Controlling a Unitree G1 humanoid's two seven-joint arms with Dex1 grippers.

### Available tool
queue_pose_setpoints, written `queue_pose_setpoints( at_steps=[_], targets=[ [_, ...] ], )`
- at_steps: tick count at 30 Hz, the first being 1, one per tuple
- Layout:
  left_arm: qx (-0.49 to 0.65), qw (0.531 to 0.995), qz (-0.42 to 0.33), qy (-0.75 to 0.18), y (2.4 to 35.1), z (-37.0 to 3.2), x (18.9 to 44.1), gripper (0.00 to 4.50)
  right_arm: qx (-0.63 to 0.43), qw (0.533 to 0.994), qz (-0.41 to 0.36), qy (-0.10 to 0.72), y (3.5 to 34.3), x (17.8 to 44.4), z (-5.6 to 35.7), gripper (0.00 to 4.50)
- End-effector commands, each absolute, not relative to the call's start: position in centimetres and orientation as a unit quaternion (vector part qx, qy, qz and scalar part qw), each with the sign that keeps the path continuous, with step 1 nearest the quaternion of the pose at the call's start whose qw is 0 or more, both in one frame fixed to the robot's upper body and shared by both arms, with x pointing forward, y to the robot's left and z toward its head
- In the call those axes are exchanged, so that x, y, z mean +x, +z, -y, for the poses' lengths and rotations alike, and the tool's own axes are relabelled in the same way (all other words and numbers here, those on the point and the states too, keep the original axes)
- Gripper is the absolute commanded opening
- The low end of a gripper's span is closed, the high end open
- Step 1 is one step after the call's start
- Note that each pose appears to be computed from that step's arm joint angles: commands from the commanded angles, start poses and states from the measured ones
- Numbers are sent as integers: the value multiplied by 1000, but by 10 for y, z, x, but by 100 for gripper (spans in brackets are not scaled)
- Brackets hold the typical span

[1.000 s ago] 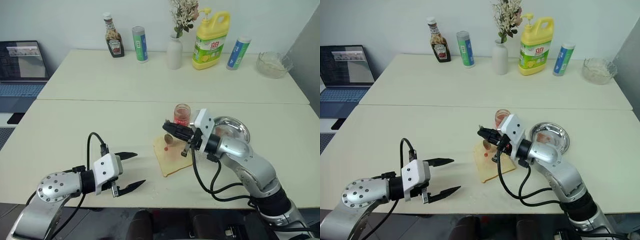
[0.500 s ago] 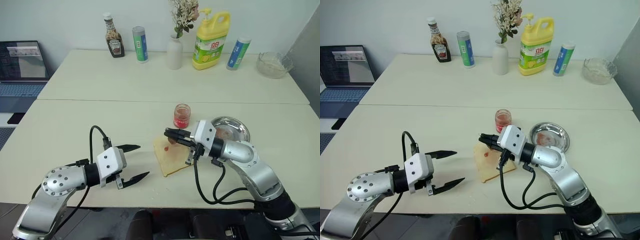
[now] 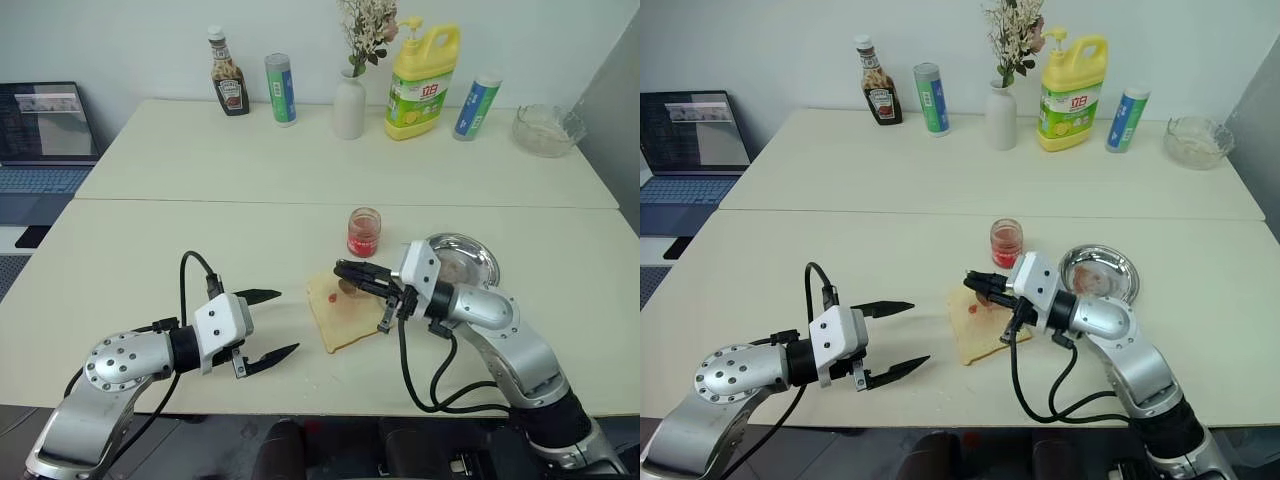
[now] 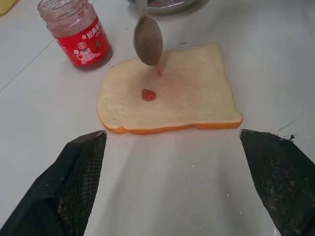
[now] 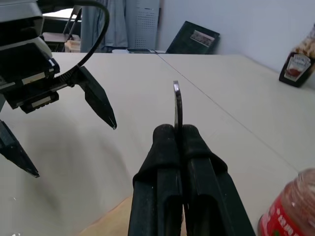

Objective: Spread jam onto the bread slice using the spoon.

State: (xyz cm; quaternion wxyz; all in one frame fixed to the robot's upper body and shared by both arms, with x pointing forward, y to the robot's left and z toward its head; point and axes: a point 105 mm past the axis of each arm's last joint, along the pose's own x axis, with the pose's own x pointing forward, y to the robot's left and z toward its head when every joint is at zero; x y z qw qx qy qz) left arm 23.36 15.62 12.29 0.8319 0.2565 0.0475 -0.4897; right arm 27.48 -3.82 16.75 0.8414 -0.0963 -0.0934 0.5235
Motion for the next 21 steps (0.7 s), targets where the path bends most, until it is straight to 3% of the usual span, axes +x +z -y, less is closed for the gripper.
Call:
queue_pose_setpoints(
  at_steps=[1, 8, 21],
  targets=[
    [266, 830, -29, -489, 127, -154, 233, 450, 14, 874, 75, 481, 175, 286, 54, 1],
    [269, 832, -23, -484, 129, -154, 236, 450, 181, 898, -15, 402, 156, 302, 72, 1],
    [264, 847, -11, -461, 137, -159, 248, 450, 361, 863, -110, 335, 141, 319, 54, 1]
  ],
)
